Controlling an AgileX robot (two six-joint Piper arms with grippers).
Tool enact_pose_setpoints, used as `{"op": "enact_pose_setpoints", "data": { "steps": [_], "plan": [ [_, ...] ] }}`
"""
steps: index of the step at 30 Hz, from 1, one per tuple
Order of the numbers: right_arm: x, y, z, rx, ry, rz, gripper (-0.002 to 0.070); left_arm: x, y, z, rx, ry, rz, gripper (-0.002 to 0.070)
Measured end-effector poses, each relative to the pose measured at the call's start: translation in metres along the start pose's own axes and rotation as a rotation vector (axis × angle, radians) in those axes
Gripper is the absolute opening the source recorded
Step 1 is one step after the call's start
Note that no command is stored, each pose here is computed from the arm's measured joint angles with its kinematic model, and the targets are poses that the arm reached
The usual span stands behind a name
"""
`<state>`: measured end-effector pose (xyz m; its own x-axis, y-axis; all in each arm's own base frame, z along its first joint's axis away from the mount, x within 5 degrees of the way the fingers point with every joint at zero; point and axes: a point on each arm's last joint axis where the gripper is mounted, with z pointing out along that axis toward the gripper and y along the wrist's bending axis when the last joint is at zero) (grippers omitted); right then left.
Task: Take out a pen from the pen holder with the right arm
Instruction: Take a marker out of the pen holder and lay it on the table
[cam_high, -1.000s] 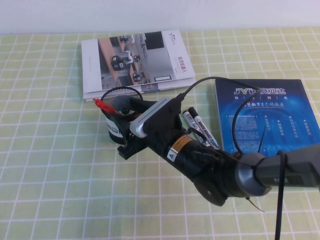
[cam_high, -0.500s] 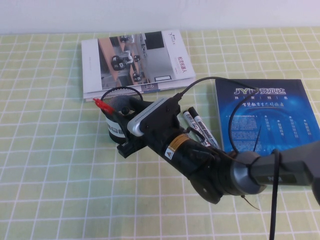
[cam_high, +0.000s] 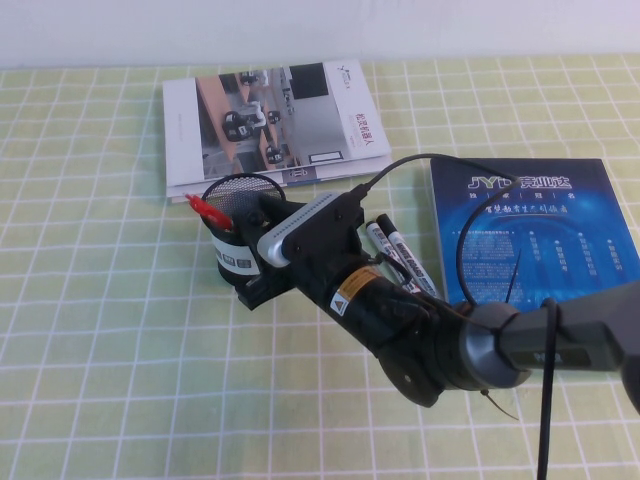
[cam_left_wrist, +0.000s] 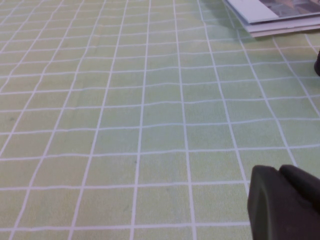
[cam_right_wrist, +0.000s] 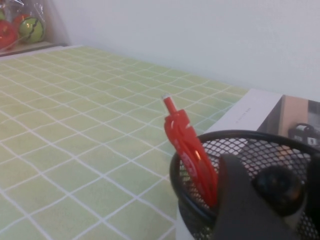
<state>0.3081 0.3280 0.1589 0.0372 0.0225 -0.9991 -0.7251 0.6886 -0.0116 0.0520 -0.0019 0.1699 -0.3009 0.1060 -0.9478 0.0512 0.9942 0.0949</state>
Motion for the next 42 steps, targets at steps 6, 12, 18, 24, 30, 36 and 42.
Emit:
{"op": "enact_pose_setpoints", "data": {
  "steps": [6, 12, 18, 24, 30, 36, 42],
  "plan": [
    [0.0, -0.001, 0.0, 0.006, -0.003, -0.001, 0.0155, 0.0, 0.0, 0.0, 0.0, 0.0, 0.0, -0.0005],
    [0.0, -0.001, 0.0, 0.009, -0.004, -0.001, 0.0113, 0.0, 0.0, 0.0, 0.0, 0.0, 0.0, -0.0005],
    [-0.005, -0.001, 0.0, 0.009, 0.02, -0.012, 0.0113, 0.0, 0.0, 0.0, 0.0, 0.0, 0.0, -0.0005],
    [-0.03, -0.001, -0.003, 0.007, 0.025, -0.022, 0.0113, 0.0, 0.0, 0.0, 0.0, 0.0, 0.0, -0.0005],
    [-0.069, -0.001, -0.011, 0.005, 0.031, -0.068, 0.0113, 0.0, 0.0, 0.0, 0.0, 0.0, 0.0, -0.0005],
    [-0.114, -0.002, -0.026, 0.001, 0.042, -0.124, 0.0113, 0.0, 0.0, 0.0, 0.0, 0.0, 0.0, -0.0005],
    [-0.149, -0.007, -0.047, 0.029, 0.127, -0.159, 0.0113, 0.0, 0.0, 0.0, 0.0, 0.0, 0.0, -0.0005]
  ]
}}
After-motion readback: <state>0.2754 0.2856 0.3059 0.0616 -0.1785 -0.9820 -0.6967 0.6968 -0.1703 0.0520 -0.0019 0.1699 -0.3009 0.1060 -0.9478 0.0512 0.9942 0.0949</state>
